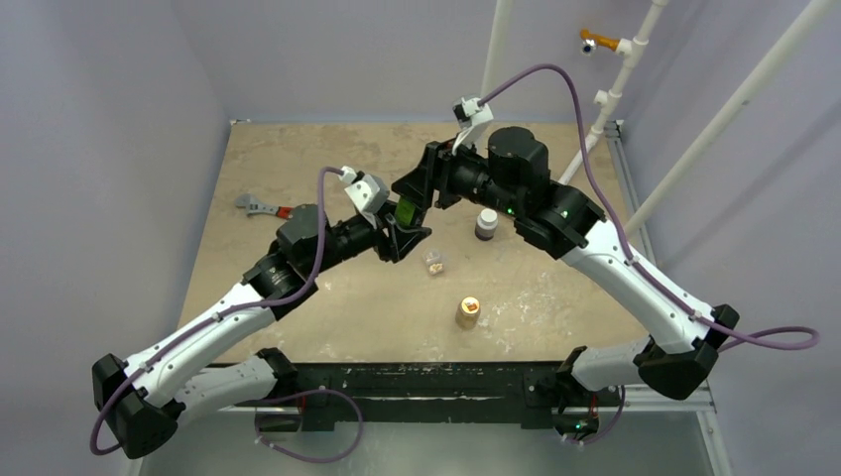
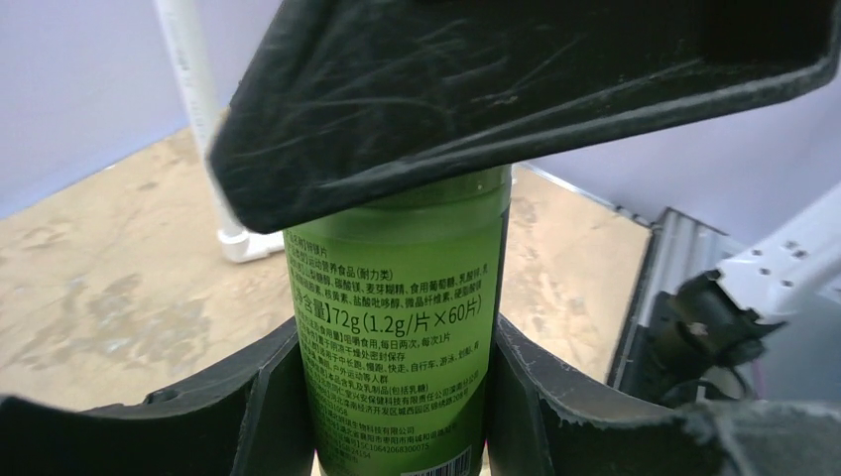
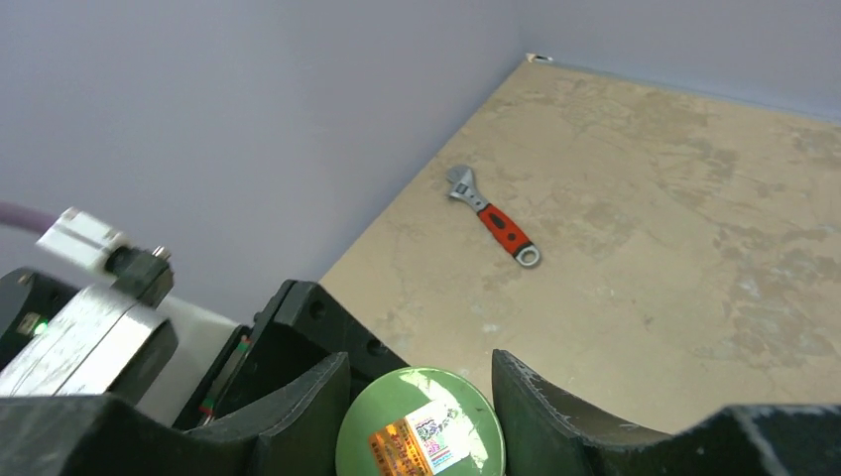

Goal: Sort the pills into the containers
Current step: Screw the lid of the pill bottle onto the pill bottle.

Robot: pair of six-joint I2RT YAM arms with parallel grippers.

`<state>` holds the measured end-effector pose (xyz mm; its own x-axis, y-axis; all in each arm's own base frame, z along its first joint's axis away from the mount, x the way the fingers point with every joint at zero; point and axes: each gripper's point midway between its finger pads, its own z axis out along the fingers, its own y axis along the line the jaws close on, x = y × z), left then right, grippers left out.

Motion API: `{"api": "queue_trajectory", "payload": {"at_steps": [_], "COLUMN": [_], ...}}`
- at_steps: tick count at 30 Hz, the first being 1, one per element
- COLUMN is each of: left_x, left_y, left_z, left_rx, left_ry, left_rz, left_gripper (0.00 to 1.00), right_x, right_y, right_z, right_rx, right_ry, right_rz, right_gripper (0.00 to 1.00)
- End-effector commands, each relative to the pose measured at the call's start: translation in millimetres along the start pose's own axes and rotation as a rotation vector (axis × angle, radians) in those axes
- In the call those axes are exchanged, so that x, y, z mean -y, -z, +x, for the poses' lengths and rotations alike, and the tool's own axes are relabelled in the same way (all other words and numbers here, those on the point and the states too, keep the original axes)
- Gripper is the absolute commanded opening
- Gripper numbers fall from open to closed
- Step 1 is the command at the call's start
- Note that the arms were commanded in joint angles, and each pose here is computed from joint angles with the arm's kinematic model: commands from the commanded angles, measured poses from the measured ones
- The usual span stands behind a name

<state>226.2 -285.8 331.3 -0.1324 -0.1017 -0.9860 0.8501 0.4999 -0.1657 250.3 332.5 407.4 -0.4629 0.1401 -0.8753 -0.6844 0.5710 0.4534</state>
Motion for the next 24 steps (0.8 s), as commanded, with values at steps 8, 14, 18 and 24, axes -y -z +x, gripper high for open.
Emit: {"api": "queue_trajectory", "payload": {"at_steps": [8,14,18,24], "left_x": [-32,-27,-24,-20], "left_y": [8,8,5,1], "left_z": [-25,-15,-12,-11], "left_rx": [0.11,0.116,0.123,0.125], "left_ry": [-0.186,-0.197,-0.188,-0.181], "left_rz": [-0.206,-0.163,-0.145,-0.116], "left_gripper": [0.0,0.0,0.0,0.0], "right_x": [17,12,10,17], "right_y": [1,5,5,-1], "right_z": [9,15,17,31], "right_rx": [-0.078,-0.124,-0.134,-0.191], "right_ry": [-0.053,-0.038,-0.043,-0.033], "right_rz": [0.113,0.035,0.022,0.038], "right_gripper": [0.64,0.73,0.6,0.63]}}
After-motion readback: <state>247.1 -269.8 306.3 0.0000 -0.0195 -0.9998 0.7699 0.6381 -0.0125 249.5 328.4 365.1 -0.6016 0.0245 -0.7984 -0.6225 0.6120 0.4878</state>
